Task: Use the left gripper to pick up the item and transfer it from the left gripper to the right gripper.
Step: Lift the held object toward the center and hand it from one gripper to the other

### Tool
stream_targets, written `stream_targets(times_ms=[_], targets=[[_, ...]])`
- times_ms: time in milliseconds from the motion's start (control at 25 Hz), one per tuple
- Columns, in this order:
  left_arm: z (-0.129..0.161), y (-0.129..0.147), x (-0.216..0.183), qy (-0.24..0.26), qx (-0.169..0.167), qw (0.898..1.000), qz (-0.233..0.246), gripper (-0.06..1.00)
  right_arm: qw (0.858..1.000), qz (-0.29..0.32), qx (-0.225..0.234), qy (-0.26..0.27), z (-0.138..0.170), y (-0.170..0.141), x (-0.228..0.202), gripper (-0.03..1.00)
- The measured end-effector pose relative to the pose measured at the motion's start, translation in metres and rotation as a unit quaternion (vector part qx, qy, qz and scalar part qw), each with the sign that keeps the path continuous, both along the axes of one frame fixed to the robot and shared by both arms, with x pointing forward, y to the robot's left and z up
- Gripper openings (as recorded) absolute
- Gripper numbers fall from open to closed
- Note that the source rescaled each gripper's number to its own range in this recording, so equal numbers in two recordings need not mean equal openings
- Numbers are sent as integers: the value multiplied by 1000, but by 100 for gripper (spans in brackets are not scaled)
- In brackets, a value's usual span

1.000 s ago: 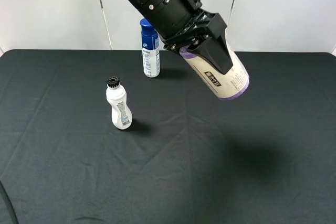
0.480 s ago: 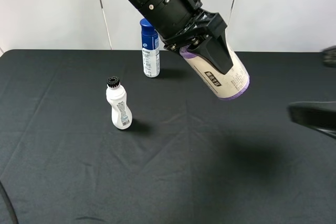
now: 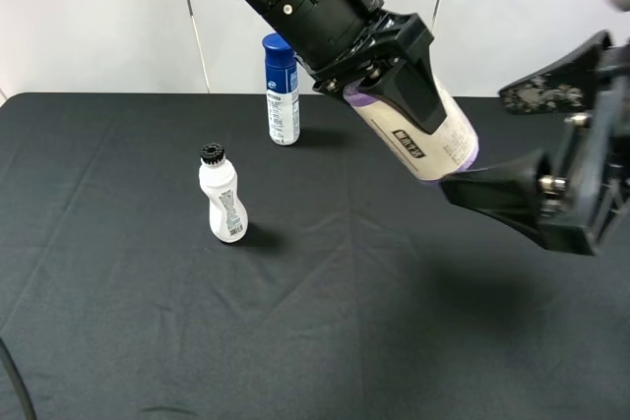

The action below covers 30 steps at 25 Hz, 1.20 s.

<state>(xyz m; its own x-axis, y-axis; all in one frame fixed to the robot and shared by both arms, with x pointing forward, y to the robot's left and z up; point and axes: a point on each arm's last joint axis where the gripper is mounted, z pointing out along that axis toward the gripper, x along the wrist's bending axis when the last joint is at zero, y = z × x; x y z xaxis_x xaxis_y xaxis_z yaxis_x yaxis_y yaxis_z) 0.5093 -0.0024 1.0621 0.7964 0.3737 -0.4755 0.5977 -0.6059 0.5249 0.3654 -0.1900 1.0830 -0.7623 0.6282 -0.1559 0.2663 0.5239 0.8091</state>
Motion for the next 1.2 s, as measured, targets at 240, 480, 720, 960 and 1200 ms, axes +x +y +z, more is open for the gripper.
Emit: stream_targets(times_ms=[240,480,720,960,1200], targets=[[1,-1,0,1,-4,1000,3,0,999,-6,-10,-35,-5,9,18,100],[1,-1,0,2,-5,1000,3,0,999,-8,-34,-39,-14,15,30,100],[3,-3,-1,14,-21,1000,8,0,998,-7,-50,-24,-26,22,39,100],[4,-3,-2,19,-26,999,7,0,998,-8,-52,-21,-30,25,44,100],[4,-3,-2,23,-24,999,4,0,998,-9,-47,-27,-29,25,45,100]])
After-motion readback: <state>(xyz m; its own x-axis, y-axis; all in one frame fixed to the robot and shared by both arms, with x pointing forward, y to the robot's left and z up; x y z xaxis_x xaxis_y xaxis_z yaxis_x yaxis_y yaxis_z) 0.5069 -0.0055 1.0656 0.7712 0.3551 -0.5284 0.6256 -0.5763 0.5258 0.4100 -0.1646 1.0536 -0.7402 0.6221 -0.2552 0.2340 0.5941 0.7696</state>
